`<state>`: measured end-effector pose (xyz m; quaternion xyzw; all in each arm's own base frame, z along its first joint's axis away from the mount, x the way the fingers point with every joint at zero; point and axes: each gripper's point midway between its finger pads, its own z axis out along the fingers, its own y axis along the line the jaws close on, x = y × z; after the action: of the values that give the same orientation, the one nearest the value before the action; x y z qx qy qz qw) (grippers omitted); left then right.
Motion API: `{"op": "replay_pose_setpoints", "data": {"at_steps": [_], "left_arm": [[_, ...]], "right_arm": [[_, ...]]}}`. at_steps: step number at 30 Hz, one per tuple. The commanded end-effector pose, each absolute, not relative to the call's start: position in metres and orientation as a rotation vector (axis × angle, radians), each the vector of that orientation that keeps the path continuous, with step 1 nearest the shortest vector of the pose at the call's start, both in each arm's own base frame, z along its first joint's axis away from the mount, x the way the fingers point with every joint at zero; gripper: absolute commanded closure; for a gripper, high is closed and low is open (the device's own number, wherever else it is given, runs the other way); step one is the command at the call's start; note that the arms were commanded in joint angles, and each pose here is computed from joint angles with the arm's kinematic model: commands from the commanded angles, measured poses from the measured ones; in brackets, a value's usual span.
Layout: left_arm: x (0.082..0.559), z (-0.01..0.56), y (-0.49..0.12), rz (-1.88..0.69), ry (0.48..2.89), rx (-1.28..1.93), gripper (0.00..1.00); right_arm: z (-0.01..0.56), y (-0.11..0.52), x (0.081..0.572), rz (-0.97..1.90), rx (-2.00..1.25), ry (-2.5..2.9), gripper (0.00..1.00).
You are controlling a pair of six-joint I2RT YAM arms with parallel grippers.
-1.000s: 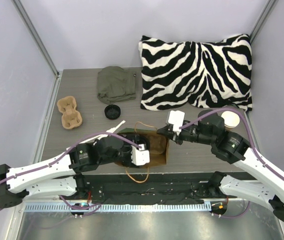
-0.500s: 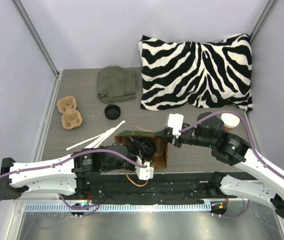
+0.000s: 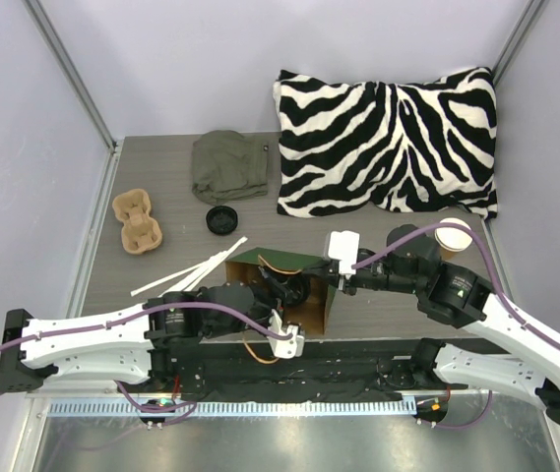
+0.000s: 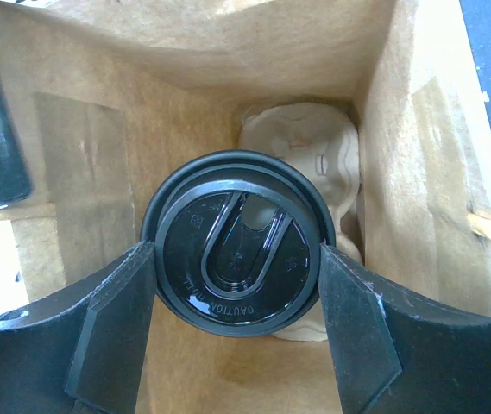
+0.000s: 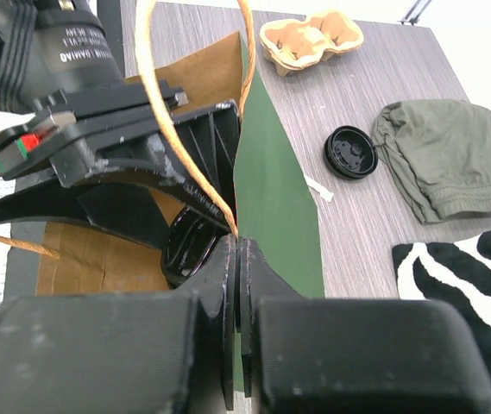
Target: Pack the takeout coffee
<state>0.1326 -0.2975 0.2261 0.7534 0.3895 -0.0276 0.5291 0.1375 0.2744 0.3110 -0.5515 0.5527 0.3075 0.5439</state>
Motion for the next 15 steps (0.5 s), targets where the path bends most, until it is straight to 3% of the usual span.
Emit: {"op": "replay_pose_setpoints", "data": {"at_steps": [1, 8, 15], "left_arm": [[0.128, 0.237, -0.309, -0.092, 0.844, 1.761, 0.94], [0.107, 0.243, -0.312, -0.196, 0.752, 1.788, 0.94], [0.104, 0.226, -0.313, -0.212, 0.816, 1.851, 0.95]], "right_arm": [[0.335, 0.275, 0.132, 0.743, -1.282, 1.210, 0.99], [0.335, 0.276, 0.131, 0.762, -1.260, 1.208, 0.99], [0.334, 0.275, 0.122, 0.774, -1.310, 1.162, 0.99]]}}
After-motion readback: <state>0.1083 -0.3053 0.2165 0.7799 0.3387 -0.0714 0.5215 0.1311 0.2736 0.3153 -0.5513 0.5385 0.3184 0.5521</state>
